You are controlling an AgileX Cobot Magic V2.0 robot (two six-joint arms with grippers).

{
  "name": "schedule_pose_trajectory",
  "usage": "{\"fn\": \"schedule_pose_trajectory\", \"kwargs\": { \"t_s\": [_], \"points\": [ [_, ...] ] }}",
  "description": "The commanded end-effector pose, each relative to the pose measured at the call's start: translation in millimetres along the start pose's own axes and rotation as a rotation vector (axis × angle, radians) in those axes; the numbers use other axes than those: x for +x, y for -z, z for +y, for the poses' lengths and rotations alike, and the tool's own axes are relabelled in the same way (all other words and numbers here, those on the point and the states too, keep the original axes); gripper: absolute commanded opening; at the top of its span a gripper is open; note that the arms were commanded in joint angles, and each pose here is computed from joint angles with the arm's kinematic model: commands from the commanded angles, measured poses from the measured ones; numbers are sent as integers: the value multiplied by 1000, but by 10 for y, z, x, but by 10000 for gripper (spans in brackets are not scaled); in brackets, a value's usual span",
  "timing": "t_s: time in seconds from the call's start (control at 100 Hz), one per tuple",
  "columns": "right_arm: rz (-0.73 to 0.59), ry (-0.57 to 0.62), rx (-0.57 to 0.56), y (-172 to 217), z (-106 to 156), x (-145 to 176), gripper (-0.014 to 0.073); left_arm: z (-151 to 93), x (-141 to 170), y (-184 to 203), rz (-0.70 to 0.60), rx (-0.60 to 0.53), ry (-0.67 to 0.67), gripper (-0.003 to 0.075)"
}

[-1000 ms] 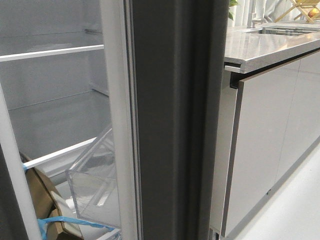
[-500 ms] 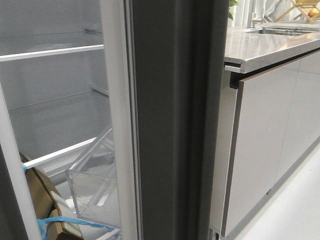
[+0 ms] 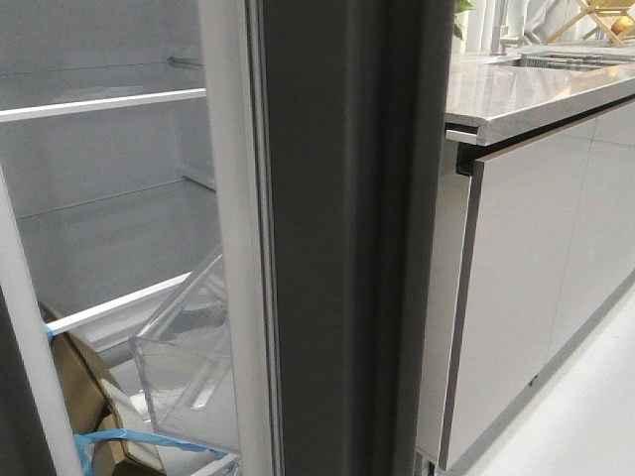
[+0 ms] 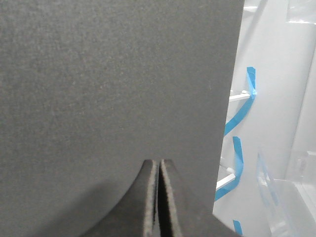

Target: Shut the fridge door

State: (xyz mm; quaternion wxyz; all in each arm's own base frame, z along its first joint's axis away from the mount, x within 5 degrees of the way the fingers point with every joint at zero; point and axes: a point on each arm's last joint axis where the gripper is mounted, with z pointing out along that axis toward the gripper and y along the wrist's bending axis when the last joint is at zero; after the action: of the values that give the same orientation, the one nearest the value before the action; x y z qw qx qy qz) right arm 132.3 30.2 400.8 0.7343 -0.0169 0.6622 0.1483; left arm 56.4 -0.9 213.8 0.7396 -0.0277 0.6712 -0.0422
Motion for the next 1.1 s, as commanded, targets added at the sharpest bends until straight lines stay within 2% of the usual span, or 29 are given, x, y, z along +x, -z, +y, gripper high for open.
{"fn": "schedule_pose_trajectory", "kwargs": {
  "t_s": [0.0, 0.13, 0.41, 0.64, 0.86, 1.09],
  "points": [
    [-78, -103, -36, -69, 64, -215, -76, 0, 38, -19, -29, 10, 6, -21],
    [-50, -288, -54, -171, 103, -303, -76, 0, 38, -19, -29, 10, 6, -21],
    [86, -455, -93, -425, 214, -461, -76, 0, 38, -19, -29, 10, 6, -21],
    [174, -487, -142, -655, 321, -621, -76, 0, 38, -19, -29, 10, 6, -20],
    [197, -510, -246, -759, 451, -812, -76, 0, 38, -19, -29, 10, 6, -20],
    [227, -505, -301, -833, 512, -840, -76, 0, 38, -19, -29, 10, 6, -21]
  ]
}}
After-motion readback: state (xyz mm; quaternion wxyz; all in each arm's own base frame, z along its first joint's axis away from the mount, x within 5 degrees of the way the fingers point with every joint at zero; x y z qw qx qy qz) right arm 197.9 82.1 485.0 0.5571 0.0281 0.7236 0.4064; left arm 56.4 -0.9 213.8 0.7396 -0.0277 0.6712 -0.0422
